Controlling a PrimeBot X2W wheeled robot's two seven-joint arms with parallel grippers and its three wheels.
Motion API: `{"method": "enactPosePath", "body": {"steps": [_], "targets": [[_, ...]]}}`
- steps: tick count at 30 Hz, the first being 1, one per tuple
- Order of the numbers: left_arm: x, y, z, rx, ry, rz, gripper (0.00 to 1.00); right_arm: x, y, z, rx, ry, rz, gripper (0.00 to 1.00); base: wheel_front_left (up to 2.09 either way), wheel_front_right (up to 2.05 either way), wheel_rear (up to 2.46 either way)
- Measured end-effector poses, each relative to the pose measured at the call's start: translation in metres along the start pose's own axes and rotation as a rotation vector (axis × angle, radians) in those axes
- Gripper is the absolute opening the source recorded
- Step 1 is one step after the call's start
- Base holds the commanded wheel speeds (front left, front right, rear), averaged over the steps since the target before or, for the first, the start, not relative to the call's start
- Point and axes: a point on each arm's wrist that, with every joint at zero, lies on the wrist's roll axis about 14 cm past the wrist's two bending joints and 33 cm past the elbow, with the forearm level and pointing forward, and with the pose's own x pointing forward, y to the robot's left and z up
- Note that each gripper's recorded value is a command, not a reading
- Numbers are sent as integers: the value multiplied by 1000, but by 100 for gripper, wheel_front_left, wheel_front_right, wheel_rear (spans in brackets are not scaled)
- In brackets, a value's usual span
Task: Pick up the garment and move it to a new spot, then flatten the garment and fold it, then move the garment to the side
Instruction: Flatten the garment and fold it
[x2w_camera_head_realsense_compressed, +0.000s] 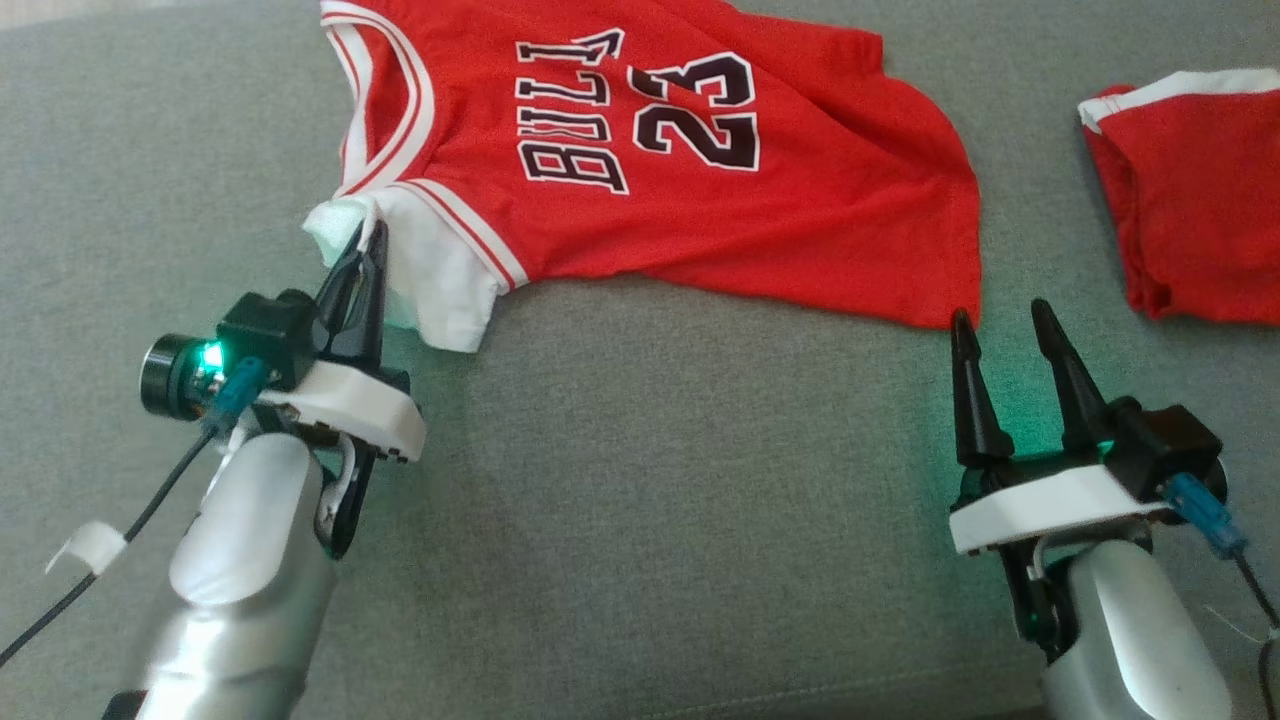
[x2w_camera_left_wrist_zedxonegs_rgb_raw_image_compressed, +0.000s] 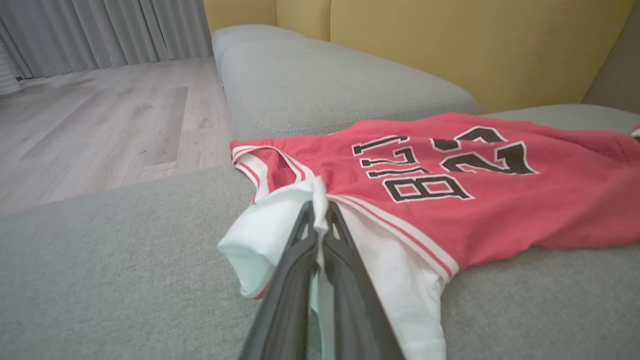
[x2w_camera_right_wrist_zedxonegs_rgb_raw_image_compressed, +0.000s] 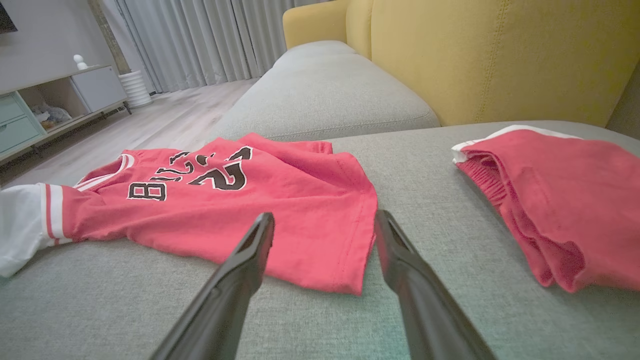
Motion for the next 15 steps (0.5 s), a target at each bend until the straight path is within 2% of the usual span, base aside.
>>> {"method": "enactPosePath", "body": {"steps": [4,9,15], "targets": [[-8,6,30,-23,-105,33,0,-6,-7,-16,-20,57,-19,100,0,0,0],[-28,19,47,-59,-177,90,0,-11,-13,-34,-7,118,-44,100,0,0,0],[-45,23,55,-65,-214,113,0,-6,-15,-50,70,178,-71,100,0,0,0]]}}
